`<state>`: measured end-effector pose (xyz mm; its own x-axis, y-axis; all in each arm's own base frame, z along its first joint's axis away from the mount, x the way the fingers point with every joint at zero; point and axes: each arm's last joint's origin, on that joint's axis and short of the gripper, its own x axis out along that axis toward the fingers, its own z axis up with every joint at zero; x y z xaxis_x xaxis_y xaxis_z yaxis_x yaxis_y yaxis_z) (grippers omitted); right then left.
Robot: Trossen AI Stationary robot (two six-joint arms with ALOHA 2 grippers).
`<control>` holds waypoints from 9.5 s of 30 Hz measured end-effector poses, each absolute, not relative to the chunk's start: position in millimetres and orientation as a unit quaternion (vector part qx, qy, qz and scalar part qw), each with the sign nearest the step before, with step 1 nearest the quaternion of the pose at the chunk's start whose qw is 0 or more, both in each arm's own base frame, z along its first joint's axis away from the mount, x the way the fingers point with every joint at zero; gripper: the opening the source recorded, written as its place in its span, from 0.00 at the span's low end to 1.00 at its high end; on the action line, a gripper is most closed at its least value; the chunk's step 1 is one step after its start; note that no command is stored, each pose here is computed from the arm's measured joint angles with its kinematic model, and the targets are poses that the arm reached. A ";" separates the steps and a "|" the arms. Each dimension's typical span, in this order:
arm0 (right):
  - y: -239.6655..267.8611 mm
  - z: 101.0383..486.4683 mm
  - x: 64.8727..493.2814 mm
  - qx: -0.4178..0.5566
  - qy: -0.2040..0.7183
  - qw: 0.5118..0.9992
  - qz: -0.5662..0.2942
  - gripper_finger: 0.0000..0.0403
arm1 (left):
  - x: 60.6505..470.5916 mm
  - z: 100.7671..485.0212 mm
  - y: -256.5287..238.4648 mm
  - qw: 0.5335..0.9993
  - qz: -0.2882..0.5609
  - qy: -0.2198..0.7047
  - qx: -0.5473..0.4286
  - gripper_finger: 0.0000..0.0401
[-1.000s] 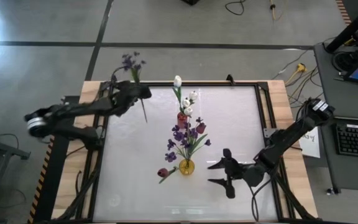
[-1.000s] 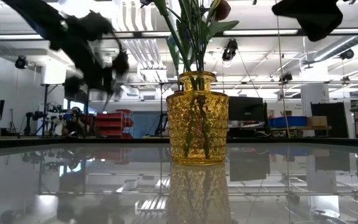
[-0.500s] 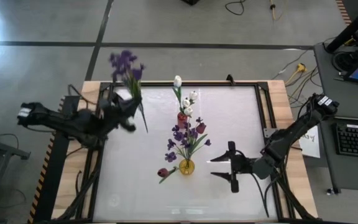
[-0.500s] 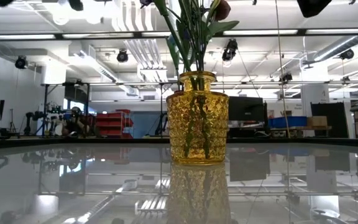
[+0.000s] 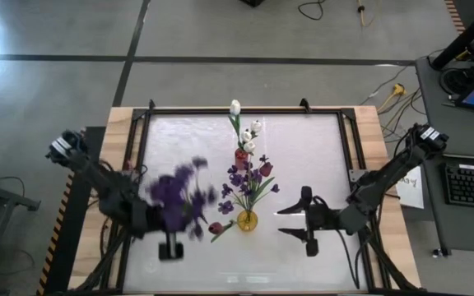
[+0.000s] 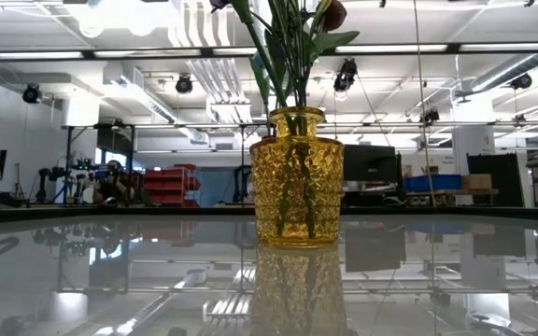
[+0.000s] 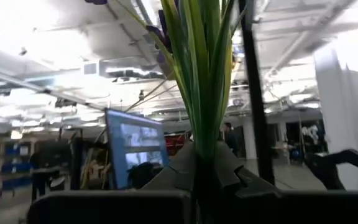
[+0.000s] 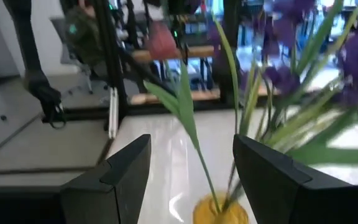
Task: Sort flowers into vase by color
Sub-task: Put the purple flowers into the yellow vase, then return to Home Position
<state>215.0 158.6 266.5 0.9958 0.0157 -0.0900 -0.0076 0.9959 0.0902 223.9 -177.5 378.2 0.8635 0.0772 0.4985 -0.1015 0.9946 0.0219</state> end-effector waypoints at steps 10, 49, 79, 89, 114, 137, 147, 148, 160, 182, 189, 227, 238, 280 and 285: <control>160.7 289.9 217.1 0.043 -0.047 0.998 0.015 0.54 | 258.6 428.1 -232.2 0.957 0.122 -0.249 0.084 0.00; 196.6 374.6 288.4 -0.025 -0.045 0.999 0.007 0.11 | 356.1 394.6 -212.3 0.967 0.074 -0.244 0.024 0.00; 188.6 372.1 282.4 -0.042 0.073 0.996 -0.008 0.04 | 339.6 399.9 -192.0 0.996 0.064 -0.054 0.031 0.11; 195.3 367.5 275.7 -0.064 0.090 0.994 0.007 0.41 | 338.3 386.2 -194.3 0.994 0.059 0.012 0.091 0.01; 199.2 378.2 253.6 -0.042 0.083 0.995 0.030 0.60 | 289.9 381.0 -159.6 0.993 -0.012 0.055 0.102 0.00; 197.5 377.5 254.0 -0.023 0.080 0.997 0.001 0.60 | 249.7 262.3 -103.2 0.985 -0.106 -0.076 0.114 0.00; 196.8 378.2 254.0 -0.012 0.076 0.997 -0.012 0.60 | 279.6 244.1 -105.8 0.989 -0.105 -0.063 0.085 0.00; 196.8 378.2 254.0 -0.012 0.077 0.997 -0.012 0.60 | 283.4 244.6 -106.1 0.990 -0.107 -0.056 0.078 0.00; 196.7 376.9 253.9 -0.015 0.080 0.997 -0.013 0.60 | 300.3 249.7 -95.5 0.993 -0.115 0.006 0.030 0.00; 196.8 373.6 254.1 -0.028 0.084 0.996 -0.012 0.60 | 307.6 247.3 -92.1 0.991 -0.117 0.067 0.026 0.00; 196.2 373.3 254.1 -0.025 0.083 0.996 -0.024 0.60 | 312.1 226.8 -91.9 0.991 -0.093 0.096 0.026 0.00; 175.5 362.5 257.0 -0.029 0.141 0.987 -0.073 0.60 | 257.1 237.6 -65.8 0.951 -0.027 0.307 -0.030 0.60; 175.3 309.2 252.4 -0.060 0.267 0.962 -0.007 0.60 | 210.1 224.9 -47.2 0.990 -0.030 0.097 -0.093 0.58; 4.7 280.3 152.1 0.066 0.003 0.998 0.020 0.02 | 101.3 246.8 22.6 0.988 0.055 -0.110 -0.095 0.21; 5.5 267.7 138.5 0.061 0.005 0.997 0.042 0.02 | 98.8 233.7 21.9 0.989 0.057 -0.086 -0.107 0.21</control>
<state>138.5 5.5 267.7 0.9963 0.0854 -0.0055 -0.0841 0.9889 0.1223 98.8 21.9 233.7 0.9787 0.1311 0.1579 -0.0943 0.9706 -0.2216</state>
